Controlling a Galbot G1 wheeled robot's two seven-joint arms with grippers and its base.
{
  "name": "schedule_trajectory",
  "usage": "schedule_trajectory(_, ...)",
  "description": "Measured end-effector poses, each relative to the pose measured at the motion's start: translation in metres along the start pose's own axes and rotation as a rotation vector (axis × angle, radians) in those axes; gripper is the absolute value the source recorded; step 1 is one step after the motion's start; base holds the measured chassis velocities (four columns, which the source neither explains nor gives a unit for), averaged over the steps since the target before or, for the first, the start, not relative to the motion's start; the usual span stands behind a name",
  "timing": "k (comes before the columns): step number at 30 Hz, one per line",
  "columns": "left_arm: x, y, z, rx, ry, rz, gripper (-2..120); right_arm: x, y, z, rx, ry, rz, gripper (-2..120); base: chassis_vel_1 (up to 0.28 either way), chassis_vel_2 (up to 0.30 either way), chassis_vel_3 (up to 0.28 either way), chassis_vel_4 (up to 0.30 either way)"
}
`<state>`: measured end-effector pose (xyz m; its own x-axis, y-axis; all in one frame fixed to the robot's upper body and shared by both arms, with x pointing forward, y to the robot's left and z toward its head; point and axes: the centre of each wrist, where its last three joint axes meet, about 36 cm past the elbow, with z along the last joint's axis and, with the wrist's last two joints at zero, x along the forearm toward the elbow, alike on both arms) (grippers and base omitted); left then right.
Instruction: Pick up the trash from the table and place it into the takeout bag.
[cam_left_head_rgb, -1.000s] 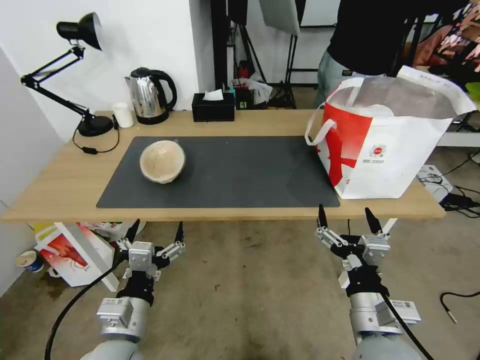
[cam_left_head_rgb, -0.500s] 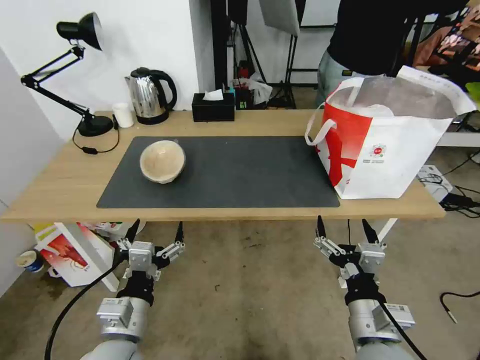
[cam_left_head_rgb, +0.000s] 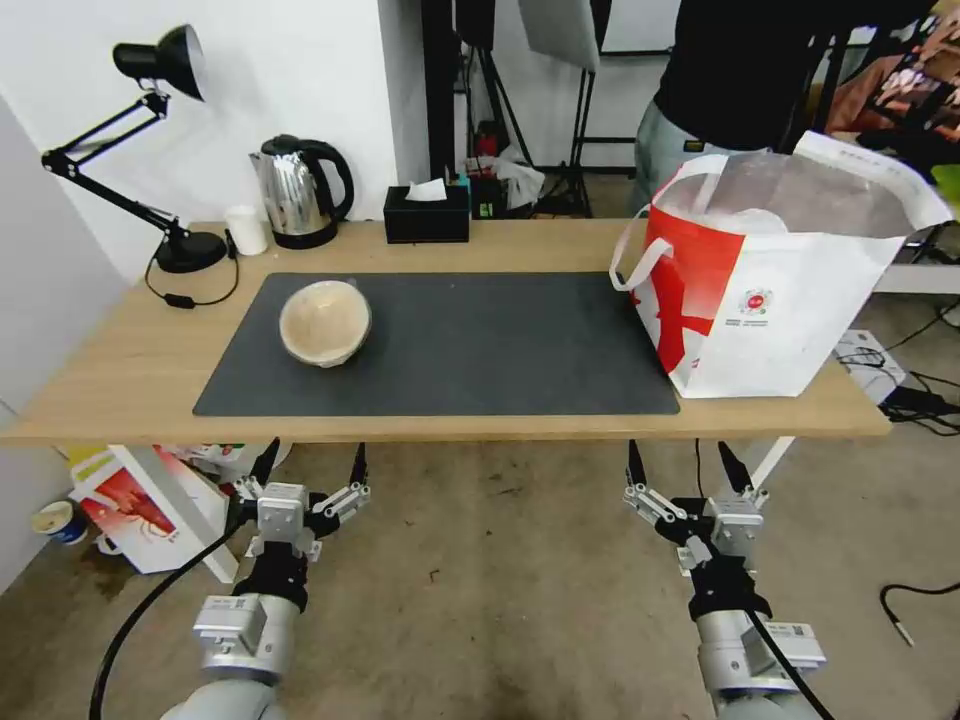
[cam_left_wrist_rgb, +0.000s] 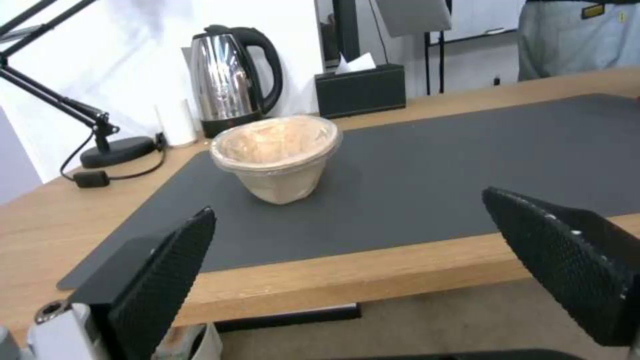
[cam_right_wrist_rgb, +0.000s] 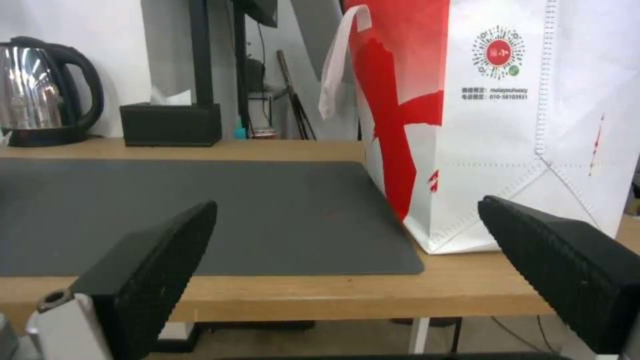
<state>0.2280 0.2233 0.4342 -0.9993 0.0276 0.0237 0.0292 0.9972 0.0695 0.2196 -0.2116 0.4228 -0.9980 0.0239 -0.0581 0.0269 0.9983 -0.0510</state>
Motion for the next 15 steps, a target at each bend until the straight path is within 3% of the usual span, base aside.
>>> schedule_trajectory(15, 0.0, 0.0, 0.0, 0.0, 0.0, 0.0, 100, -0.0007, -0.003, 0.003, 0.022, -0.006, -0.007, 100, 0.0, 0.0, 0.0, 0.0)
